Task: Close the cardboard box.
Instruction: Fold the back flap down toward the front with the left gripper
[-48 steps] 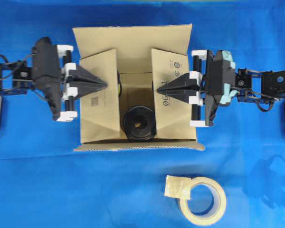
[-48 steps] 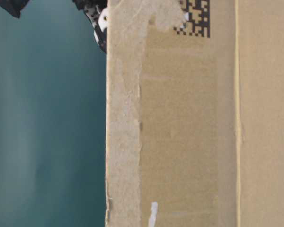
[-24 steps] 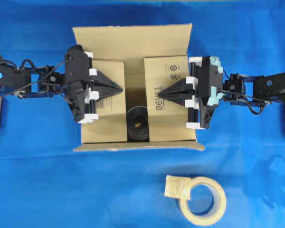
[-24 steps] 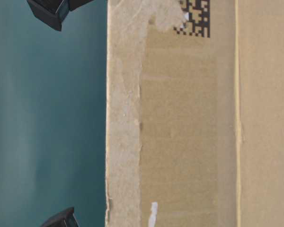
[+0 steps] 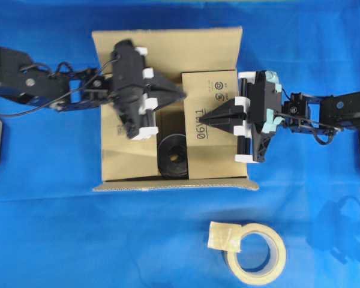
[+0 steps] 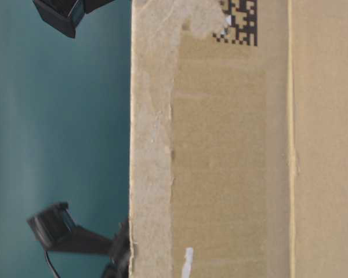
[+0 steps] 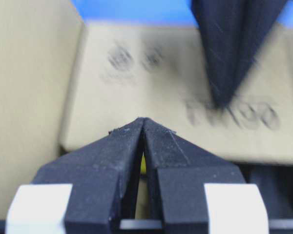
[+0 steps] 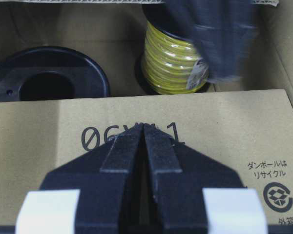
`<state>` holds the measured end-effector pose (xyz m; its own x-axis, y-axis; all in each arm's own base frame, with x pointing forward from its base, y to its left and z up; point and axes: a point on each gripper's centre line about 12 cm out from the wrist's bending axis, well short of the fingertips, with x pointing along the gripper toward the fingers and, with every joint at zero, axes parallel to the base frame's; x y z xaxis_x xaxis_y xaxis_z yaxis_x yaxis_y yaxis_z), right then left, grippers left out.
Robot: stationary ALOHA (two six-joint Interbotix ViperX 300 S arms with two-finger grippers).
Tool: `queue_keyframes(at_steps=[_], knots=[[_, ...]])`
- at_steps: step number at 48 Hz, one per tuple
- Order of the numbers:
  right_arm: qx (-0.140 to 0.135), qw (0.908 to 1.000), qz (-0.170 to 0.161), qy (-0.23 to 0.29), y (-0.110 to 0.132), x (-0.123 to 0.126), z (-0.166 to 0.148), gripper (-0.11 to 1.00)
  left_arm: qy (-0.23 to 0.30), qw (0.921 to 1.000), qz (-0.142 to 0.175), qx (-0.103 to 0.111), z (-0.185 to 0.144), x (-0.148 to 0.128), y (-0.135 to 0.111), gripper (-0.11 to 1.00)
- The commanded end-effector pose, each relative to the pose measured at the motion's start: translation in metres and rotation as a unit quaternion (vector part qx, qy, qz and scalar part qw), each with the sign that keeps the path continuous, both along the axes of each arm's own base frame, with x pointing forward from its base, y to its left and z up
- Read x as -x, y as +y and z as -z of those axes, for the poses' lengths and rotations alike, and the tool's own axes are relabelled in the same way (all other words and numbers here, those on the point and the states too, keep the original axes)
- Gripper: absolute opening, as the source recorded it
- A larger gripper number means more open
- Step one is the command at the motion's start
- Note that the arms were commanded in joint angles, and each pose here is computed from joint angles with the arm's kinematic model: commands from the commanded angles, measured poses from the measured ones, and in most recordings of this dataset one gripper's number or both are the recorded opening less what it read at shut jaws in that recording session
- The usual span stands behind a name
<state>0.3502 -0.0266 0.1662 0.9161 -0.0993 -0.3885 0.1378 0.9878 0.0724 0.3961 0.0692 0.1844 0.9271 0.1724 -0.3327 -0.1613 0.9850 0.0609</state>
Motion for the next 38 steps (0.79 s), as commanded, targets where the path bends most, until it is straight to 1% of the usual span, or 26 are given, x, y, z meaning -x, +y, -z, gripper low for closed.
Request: queue_keyframes(at_steps=[1,8,15,29,38], knots=[[0.0,0.9999,0.003,-0.014,-0.001,-0.003,-0.007,0.0,-0.027,0.9995,-0.009,-0.011,-0.018,-0.011,0.011,0.0],[0.0,0.9999,0.003,-0.013,-0.001,-0.002,-0.007,0.0,-0.031,0.9989,-0.024,-0.024,-0.021,-0.015,0.027,0.0],[0.0,0.9999,0.003,-0.014,-0.002,-0.002,-0.008,0.0,-0.021,0.999,-0.034,-0.023,-0.013,-0.015,0.036,0.0],[0.0,0.9999,0.003,-0.014,-0.001,-0.002,-0.008,0.0,0.006,0.9994,-0.031,-0.014,0.011,-0.016,0.034,0.0],[0.0,0.9999,0.002,-0.013,-0.001,-0.002,-0.007,0.0,0.014,0.9994,-0.03,-0.008,0.019,-0.018,0.032,0.0]])
